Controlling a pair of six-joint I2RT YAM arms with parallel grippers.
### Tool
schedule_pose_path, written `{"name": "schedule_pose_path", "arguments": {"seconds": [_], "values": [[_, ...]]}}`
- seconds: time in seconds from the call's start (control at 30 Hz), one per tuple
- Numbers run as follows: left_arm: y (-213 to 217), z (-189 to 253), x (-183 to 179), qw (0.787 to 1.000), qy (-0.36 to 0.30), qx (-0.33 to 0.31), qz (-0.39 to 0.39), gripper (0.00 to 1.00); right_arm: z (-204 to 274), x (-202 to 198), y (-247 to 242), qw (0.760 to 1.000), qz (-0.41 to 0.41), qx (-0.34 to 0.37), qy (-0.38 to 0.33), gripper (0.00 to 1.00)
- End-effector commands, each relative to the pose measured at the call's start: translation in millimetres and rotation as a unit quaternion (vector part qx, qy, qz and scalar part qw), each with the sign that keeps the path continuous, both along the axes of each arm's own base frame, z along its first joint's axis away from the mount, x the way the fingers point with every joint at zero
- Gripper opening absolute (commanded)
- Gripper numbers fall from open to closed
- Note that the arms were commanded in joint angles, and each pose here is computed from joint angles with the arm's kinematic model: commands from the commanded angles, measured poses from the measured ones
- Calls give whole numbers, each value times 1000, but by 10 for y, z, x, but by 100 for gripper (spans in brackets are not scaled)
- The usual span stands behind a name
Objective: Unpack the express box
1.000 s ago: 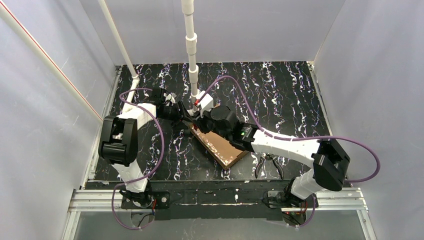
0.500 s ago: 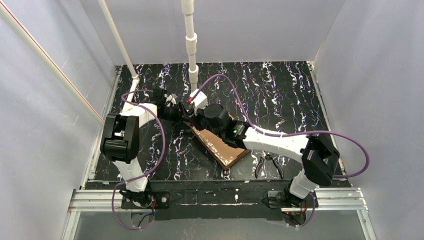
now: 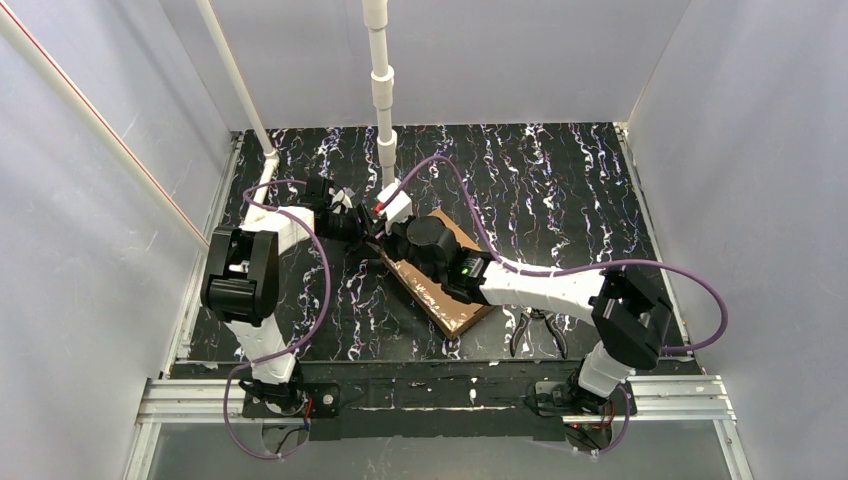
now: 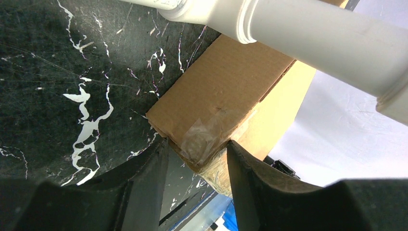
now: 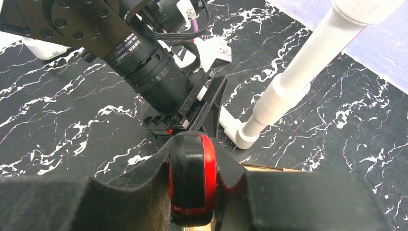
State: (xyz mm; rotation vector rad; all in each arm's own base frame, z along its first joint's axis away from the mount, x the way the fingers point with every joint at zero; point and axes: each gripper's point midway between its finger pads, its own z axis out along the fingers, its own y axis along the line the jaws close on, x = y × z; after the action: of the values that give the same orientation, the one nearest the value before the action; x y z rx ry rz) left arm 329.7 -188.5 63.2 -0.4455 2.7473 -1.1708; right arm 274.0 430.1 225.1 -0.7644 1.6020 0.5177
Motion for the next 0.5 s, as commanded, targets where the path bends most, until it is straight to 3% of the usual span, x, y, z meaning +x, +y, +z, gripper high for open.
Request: {"name": "schedule_pose_path", "arguments": {"seconds": [0.0, 0.47], "values": [[13, -36, -37, 1000, 9, 5, -4, 45, 301, 83, 73, 998, -16, 54, -42, 1], [-10, -25, -43, 1000, 13, -4, -7, 45, 105, 59, 66, 998, -10, 41, -37, 1]]}}
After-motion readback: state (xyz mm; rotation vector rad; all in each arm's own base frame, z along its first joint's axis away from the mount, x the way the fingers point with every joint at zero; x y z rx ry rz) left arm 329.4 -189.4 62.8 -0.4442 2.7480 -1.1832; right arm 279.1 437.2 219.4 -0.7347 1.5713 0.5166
